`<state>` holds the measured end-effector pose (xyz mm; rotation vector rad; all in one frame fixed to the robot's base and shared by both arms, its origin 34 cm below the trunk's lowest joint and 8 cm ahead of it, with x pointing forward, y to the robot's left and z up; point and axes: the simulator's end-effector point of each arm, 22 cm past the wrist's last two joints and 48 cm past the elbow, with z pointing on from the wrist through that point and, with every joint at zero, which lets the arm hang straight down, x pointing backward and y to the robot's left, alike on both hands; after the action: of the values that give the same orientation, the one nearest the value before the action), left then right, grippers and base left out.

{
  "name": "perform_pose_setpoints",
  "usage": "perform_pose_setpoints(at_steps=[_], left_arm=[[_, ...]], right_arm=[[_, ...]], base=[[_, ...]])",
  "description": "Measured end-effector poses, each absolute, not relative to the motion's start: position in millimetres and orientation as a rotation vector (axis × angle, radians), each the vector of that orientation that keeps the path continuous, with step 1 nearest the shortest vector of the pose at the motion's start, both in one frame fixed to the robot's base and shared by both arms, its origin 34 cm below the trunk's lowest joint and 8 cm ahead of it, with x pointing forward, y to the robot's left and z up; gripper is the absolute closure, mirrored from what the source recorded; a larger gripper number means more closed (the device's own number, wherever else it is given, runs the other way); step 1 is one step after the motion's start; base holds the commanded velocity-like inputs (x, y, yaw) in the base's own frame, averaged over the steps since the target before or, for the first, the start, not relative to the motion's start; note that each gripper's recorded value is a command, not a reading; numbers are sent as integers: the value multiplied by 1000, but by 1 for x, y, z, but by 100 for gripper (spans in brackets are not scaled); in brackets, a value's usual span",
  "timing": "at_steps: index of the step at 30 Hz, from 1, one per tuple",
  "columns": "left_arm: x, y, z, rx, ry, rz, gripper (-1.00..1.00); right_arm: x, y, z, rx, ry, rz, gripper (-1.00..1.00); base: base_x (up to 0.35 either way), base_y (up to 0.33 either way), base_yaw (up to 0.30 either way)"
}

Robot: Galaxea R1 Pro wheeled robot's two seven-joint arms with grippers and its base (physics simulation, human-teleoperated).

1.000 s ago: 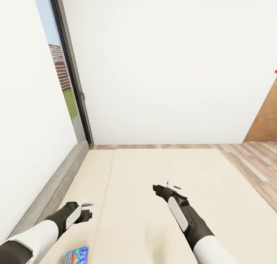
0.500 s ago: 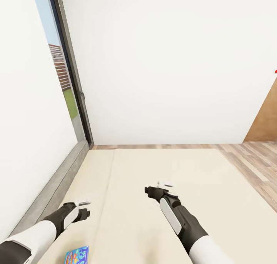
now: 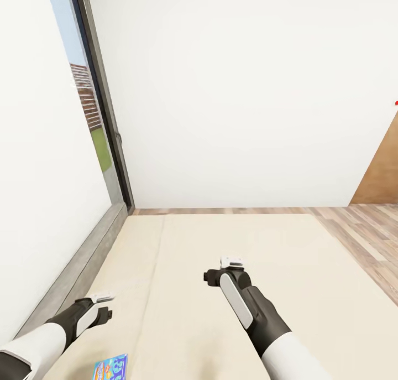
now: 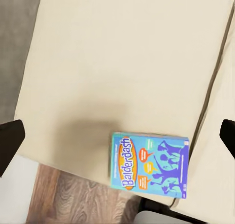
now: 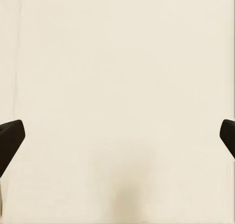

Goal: Put all the toys in the child's room - the three board games (two on the bed and one on the table), the two jigsaw puzzles on the table, and the tennis ball on the table - inside the toy box on the table in the child's room.

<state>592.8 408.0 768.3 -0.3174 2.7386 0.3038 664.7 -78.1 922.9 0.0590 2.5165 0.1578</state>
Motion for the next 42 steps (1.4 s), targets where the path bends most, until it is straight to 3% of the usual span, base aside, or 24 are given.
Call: perform_pose_setpoints(at_steps=[24,33,42], left_arm=[[571,427,760,-328,2791,278,-100],[564,425,761,-335,2839,93,-100],[561,443,766,-344,2839,73,-100]], right_arm=[[638,-60,911,40,2655,274,-100],[639,-56,917,23,2641,278,-100],[640,-34,939,-85,2591,298,-100]], base=[[0,0,0],[0,0,0],[0,0,0]])
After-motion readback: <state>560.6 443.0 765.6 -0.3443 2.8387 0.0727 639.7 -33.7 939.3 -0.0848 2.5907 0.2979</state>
